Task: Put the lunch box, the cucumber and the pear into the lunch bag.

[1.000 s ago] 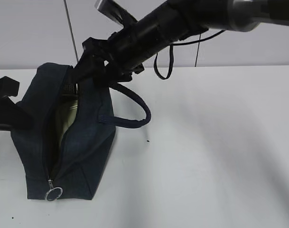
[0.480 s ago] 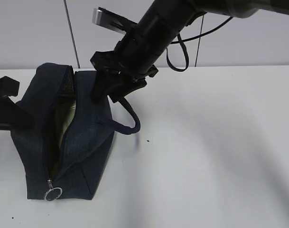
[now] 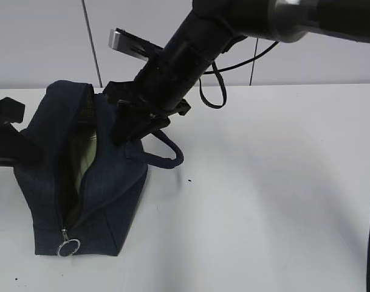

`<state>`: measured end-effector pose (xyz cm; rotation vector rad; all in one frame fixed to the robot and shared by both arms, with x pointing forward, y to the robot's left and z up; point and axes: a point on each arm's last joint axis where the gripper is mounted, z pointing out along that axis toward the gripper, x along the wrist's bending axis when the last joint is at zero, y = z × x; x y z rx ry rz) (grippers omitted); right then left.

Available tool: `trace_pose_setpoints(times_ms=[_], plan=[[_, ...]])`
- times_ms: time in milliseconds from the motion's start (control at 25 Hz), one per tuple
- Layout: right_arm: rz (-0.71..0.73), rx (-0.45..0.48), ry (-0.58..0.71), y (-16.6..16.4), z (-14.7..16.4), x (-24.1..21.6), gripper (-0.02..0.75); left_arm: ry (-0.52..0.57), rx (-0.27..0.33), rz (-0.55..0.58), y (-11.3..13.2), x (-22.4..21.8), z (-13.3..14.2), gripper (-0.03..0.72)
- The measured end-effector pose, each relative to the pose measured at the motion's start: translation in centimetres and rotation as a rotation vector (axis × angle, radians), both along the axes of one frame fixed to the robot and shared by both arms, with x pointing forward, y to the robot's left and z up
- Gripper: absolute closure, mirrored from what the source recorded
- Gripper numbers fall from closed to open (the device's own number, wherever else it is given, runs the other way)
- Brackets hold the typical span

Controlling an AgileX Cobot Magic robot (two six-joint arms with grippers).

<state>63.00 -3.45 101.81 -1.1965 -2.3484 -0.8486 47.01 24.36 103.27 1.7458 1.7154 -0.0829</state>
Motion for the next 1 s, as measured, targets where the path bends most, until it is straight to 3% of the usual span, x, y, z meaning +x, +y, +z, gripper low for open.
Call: trace_pose_setpoints(times_ms=[120, 360, 560, 680, 1000], plan=[[-0.005, -0.004, -0.002, 0.0, -0.2, 0.1, 0.716, -0.003, 0.0, 0.002, 0.0, 0.0, 0.0, 0.703], [-0.006, -0.043, -0.014, -0.9, -0.4, 0.5, 0.729, -0.034, 0.006, -0.014, -0.8, 0.1, 0.1, 0.703], [0.009, -0.186, -0.087, -2.9, 0.5, 0.6, 0.729, -0.122, 0.009, -0.081, -3.8, -0.1, 0.4, 0.704], [-0.017, -0.272, -0.152, -4.3, 1.8, 0.7, 0.729, -0.152, -0.028, -0.091, -5.6, -0.1, 0.5, 0.704], [-0.123, -0.465, -0.272, -7.9, 5.1, 0.7, 0.73, -0.117, -0.069, -0.097, -7.5, 1.9, 0.2, 0.705]])
